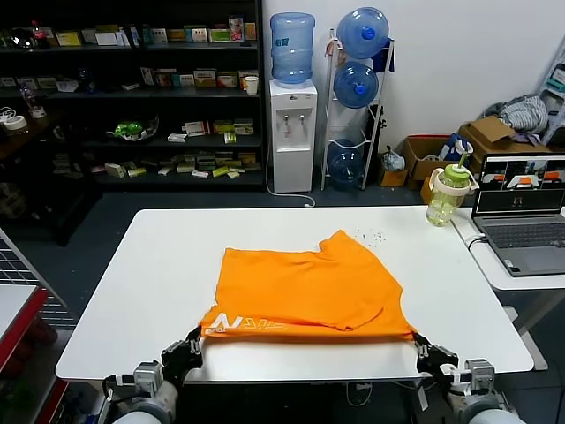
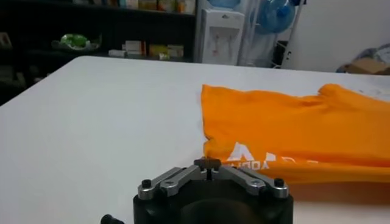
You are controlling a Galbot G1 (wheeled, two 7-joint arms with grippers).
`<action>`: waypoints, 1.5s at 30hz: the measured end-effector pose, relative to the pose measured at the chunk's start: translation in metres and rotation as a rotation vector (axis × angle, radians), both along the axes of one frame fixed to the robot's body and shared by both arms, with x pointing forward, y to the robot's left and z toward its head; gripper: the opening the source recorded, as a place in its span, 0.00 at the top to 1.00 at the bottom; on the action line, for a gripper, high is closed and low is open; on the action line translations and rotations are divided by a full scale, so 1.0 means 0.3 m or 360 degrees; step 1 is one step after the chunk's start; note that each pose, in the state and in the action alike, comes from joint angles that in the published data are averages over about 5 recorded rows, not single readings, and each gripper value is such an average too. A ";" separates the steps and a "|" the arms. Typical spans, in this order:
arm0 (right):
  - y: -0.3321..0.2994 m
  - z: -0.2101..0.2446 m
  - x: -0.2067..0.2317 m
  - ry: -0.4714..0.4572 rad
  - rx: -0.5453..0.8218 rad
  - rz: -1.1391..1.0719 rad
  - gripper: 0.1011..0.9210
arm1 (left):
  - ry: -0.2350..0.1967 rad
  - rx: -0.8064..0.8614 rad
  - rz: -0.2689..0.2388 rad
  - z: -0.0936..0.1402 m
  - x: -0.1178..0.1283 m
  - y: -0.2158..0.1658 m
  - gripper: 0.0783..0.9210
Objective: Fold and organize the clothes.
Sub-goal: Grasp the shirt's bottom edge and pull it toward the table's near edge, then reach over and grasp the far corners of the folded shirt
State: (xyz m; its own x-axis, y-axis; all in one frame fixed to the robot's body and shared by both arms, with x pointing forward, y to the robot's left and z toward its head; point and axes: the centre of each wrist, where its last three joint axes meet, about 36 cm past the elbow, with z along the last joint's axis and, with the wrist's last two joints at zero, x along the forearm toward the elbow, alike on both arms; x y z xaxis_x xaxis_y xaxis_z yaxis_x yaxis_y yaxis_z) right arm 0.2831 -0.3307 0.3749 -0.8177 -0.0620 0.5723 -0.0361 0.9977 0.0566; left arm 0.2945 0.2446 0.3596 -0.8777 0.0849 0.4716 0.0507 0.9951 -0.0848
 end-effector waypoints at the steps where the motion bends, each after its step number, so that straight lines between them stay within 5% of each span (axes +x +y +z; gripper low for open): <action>1: 0.004 0.002 -0.013 0.0009 -0.0003 0.0000 0.97 | 0.0011 -0.0004 -0.0002 0.004 -0.015 -0.005 0.99; 7: 0.011 0.020 -0.070 0.0036 -0.0052 0.0002 0.91 | 0.0071 -0.0018 -0.0008 0.021 -0.085 -0.018 0.95; 21: -0.014 0.125 0.036 -0.0095 -0.0116 -0.0027 0.41 | 0.0035 -0.0025 -0.0022 0.100 -0.055 0.019 0.45; 29: 0.011 0.117 0.350 -0.0220 -0.0004 -0.0078 0.15 | -0.0093 -0.0111 -0.0055 0.109 0.150 0.038 0.18; 34: 0.049 0.094 0.578 -0.0228 0.0051 -0.0083 0.12 | -0.0134 -0.0161 -0.0063 0.087 0.327 0.030 0.12; 45: 0.140 0.067 0.934 -0.0157 0.0067 -0.0037 0.12 | -0.0035 -0.0184 -0.0038 0.023 0.670 -0.016 0.12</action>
